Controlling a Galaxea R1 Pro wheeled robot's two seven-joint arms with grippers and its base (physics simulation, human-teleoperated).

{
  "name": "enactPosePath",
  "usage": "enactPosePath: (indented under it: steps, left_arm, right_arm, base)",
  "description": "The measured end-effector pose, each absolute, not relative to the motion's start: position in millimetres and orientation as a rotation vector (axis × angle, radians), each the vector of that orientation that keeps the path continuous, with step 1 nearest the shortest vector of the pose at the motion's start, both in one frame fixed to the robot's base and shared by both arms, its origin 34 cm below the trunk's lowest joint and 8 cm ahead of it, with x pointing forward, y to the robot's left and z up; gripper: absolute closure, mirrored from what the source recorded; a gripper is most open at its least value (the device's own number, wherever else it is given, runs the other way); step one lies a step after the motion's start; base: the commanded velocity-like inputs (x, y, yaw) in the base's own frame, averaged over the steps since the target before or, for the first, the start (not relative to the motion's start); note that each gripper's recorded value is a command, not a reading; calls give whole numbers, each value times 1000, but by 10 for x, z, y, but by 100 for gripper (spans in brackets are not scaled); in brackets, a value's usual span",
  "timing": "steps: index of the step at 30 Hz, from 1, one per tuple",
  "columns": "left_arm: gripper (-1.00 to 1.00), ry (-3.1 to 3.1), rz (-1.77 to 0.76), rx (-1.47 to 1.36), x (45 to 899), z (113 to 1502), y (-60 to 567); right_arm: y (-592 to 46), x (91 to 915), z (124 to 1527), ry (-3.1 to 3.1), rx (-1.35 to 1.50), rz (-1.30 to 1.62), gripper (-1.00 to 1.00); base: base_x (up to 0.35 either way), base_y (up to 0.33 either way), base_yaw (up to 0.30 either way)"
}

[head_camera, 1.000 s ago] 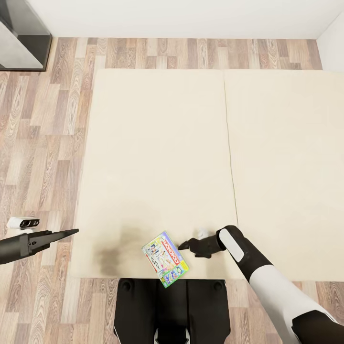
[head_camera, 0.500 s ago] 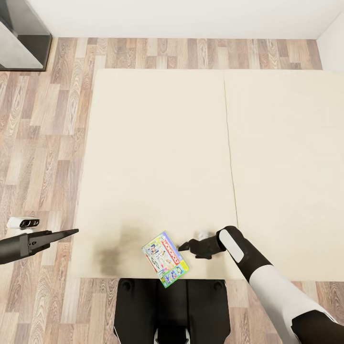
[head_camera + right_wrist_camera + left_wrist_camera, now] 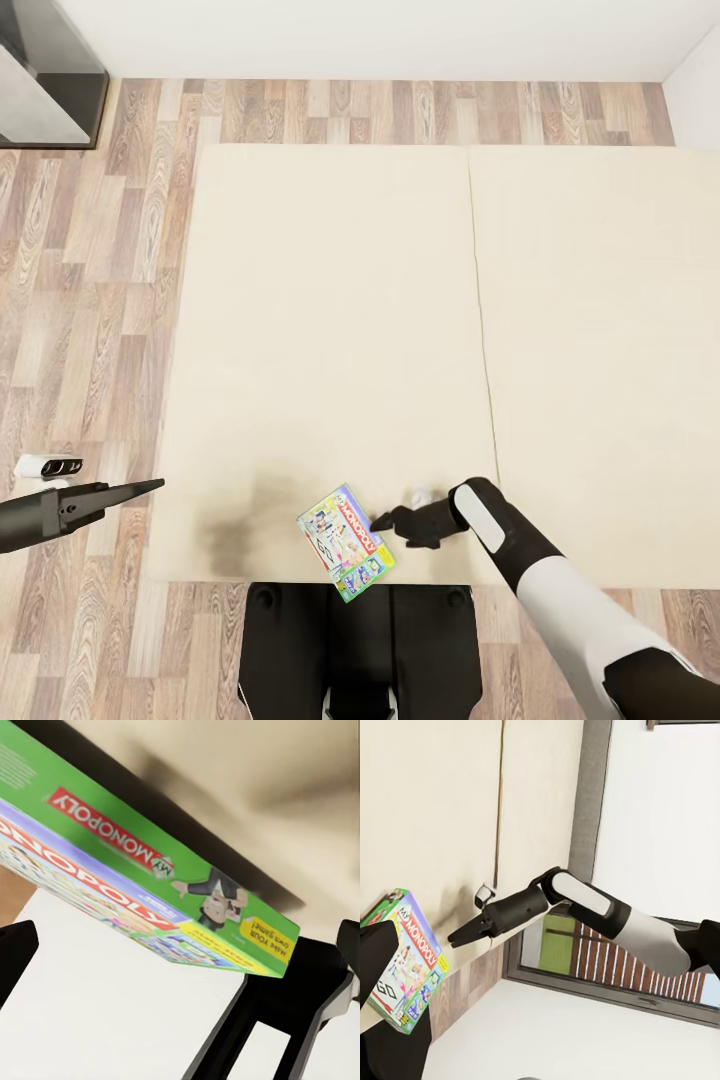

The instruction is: Put all the toys in the child's room - the three board games (two on the bed and one on the table), the two jigsaw puzzles on the table, and the tennis ball on the table - inside the toy box on the table in the child's room.

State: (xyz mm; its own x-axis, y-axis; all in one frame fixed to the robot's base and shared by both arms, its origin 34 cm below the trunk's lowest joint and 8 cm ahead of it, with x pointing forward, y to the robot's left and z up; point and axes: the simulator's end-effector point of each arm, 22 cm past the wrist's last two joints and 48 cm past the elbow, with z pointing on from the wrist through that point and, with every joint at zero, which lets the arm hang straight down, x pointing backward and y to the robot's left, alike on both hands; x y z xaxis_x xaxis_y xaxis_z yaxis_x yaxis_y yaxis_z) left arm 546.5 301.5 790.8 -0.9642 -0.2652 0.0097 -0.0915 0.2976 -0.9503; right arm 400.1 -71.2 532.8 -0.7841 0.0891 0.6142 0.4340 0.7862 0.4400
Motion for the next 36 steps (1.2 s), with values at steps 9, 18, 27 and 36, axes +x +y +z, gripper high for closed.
enactPosePath:
  steps: [9, 18, 27, 36]
  left_arm:
    - [-100, 2409, -1749, -345, 5468, 7908, 3017]
    - [-100, 2409, -1750, -348, 5470, 7908, 3017]
    - [-100, 2409, -1750, -348, 5474, 7909, 3017]
    - [-100, 2408, -1750, -347, 5476, 7910, 3017]
  right_arm:
    - [-717, 3963, 5317, -2385, -392, -772, -100]
    - [-718, 3959, 5315, -2385, -392, -771, -100]
    - [-732, 3814, 5302, -2366, -372, -745, -100]
    - [-636, 3690, 5302, -2358, -335, -738, -100]
  base:
    - [0, 0, 0]
    - [0, 0, 0]
    - [0, 0, 0]
    - [0, 0, 0]
